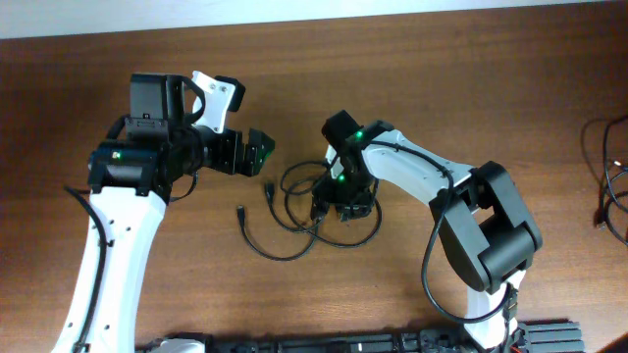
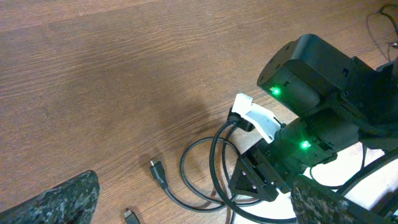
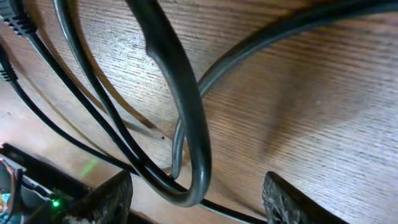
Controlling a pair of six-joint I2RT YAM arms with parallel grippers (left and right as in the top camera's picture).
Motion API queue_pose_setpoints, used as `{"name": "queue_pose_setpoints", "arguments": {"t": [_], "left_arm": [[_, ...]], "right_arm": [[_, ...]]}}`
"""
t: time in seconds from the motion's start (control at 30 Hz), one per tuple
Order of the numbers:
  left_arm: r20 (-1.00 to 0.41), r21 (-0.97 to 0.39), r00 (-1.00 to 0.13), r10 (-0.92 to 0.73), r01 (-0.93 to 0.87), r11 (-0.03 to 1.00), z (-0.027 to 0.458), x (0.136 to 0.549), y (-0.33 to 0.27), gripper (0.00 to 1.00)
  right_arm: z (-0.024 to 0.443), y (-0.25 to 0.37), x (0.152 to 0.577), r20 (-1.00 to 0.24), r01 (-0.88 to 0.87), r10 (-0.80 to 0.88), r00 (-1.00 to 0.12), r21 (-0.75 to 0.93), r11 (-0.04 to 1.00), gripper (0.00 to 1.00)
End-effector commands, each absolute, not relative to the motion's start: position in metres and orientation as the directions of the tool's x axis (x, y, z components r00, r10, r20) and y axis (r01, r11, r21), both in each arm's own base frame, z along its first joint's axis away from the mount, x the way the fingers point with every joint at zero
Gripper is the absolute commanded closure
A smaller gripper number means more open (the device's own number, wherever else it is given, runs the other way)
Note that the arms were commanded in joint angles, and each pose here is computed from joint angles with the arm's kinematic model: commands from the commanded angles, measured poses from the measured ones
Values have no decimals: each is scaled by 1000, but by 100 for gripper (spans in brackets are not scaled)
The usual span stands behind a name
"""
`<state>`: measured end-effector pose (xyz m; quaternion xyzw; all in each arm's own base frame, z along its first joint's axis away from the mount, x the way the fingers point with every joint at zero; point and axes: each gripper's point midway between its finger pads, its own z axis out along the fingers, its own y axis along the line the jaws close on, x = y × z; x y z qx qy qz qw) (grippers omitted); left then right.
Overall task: Untangle cables
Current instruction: 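Grasp the last black cable and carry it to the right side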
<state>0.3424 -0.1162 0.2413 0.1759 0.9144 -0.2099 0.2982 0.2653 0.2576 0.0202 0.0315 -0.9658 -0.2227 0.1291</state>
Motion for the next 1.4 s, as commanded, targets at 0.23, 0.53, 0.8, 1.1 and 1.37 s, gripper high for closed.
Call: {"name": "queue_pose_setpoints", "arguments": {"t": [0.23,0.53,0.8,1.1,1.37], "left_arm": [[-639,-271,-741,207,468,841,247,342,-116,1],[-639,-271,-741,207,468,841,247,342,-116,2],[-639,-271,-741,207,468,841,247,342,-116,1],[-639,-271,-741,207,468,841,247,342,-116,2],[-639,-271,-741,207,468,841,247,342,-116,2]], "right_arm": [[8,274,266,121,-50,-95,-988,330,942,43],[-19,274,267,123,-64,-102,-987,283,957,57],[-41,270,263,156,-56,-97,-983,248,967,77],[-48,242,303,11,55,54,-998,115,992,96],[-36,106,428,-332,376,367,-869,37,926,95]]}}
